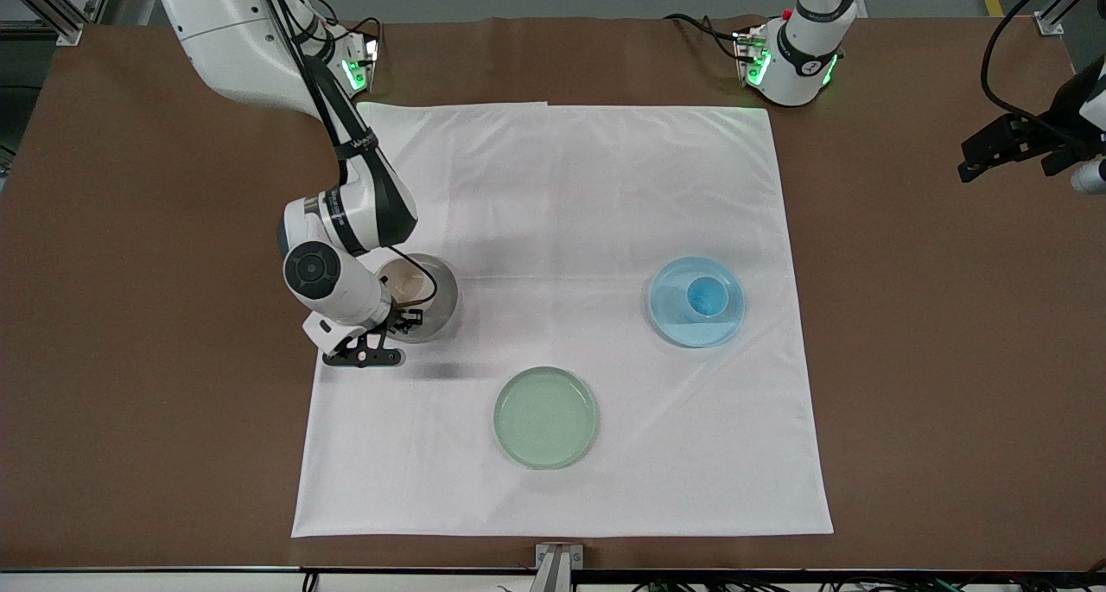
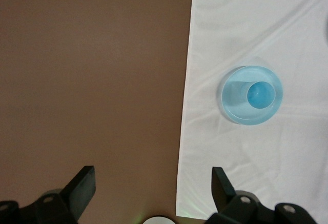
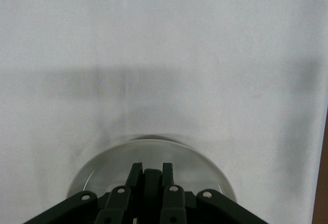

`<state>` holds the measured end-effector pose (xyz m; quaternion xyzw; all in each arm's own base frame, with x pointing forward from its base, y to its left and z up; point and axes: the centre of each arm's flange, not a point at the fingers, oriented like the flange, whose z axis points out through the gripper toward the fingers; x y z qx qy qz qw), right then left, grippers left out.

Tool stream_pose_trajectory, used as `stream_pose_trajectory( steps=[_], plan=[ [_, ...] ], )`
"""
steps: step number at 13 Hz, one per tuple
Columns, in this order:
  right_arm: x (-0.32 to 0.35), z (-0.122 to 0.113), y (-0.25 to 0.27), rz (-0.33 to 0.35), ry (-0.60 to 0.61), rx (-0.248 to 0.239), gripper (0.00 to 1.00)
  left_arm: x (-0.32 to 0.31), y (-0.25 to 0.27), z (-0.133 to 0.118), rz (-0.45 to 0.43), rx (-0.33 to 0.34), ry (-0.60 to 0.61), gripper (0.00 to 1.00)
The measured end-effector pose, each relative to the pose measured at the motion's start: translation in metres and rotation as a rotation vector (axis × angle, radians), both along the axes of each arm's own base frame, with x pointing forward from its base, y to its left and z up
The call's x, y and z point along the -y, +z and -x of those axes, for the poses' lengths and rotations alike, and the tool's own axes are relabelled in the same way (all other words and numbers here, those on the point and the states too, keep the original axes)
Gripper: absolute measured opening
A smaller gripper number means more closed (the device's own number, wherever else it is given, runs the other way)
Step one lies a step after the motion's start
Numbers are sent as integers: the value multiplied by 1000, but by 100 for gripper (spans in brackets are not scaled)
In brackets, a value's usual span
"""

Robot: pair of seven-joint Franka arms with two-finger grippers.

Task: Place blue cup in blue plate and white mug in gray plate
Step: 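Lower the mug onto the gray plate and open the right gripper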

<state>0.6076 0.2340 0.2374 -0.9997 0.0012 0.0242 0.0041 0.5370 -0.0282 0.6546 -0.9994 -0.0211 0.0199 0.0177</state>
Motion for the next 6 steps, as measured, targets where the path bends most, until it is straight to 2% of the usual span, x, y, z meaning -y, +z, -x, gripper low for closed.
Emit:
stream_pose_trajectory(
  steps=[3,4,6],
  plan=[
    [0,0,0,0,0,0,24,0,-1,0,0,-1,0,100],
    [0,0,0,1,-1,-1,30,0,-1,0,0,-1,0,100],
    [0,1,2,6,-18,-19,53,0,-1,0,0,-1,-1,100]
  ],
)
